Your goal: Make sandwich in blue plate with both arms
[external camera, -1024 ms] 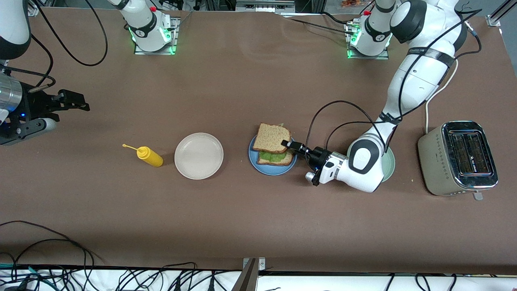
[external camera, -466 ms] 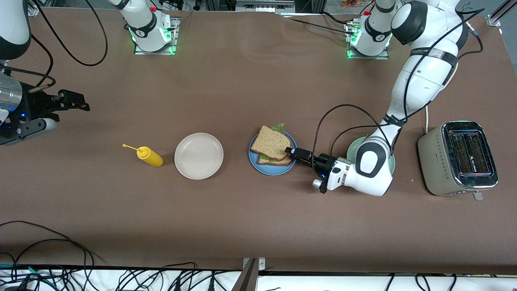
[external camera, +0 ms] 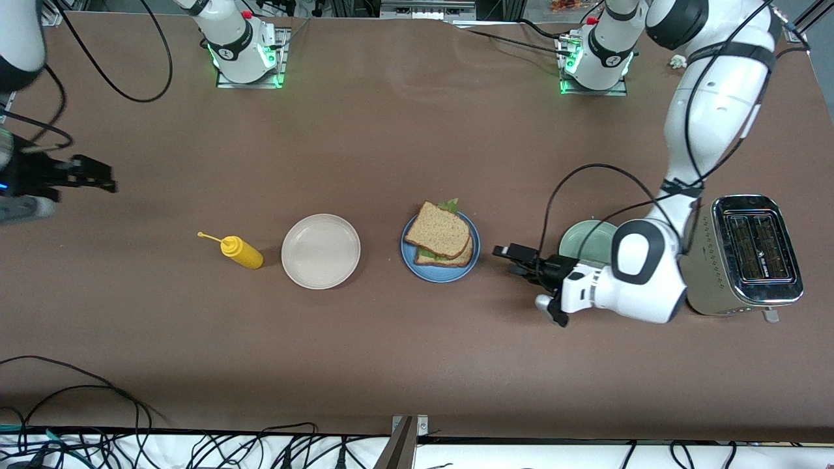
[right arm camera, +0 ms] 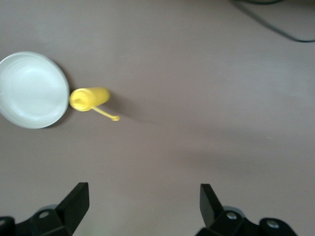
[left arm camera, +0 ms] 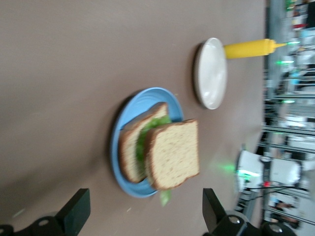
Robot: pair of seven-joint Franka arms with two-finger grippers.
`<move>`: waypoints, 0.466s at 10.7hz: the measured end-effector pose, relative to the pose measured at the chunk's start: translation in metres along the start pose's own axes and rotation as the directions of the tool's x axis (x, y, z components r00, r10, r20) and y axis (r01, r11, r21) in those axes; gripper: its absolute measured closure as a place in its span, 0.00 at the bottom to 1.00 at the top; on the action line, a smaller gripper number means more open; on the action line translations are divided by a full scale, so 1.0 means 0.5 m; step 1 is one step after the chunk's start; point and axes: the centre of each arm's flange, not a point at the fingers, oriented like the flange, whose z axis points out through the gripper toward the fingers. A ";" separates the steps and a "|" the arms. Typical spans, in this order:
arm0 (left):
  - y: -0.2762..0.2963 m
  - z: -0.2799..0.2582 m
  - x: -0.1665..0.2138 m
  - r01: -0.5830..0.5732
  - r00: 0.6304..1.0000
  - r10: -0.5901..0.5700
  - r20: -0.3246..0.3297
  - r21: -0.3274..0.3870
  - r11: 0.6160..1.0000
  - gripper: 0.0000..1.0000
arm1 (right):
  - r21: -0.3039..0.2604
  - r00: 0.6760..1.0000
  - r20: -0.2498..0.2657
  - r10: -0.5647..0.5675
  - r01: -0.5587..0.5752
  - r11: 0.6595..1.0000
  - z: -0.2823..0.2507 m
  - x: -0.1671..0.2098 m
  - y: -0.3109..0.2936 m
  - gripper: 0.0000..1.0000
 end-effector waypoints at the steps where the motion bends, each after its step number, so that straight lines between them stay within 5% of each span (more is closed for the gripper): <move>1: 0.017 -0.048 -0.007 -0.004 1.000 0.003 0.013 0.087 0.996 0.00 | -0.005 0.999 -0.027 0.027 -0.028 1.000 -0.026 -0.042 0.027 0.00; 5: 0.111 -0.211 -0.041 -0.034 0.999 0.018 0.045 0.401 0.915 0.00 | -0.003 0.998 -0.043 0.042 -0.042 0.999 -0.031 -0.077 0.015 0.00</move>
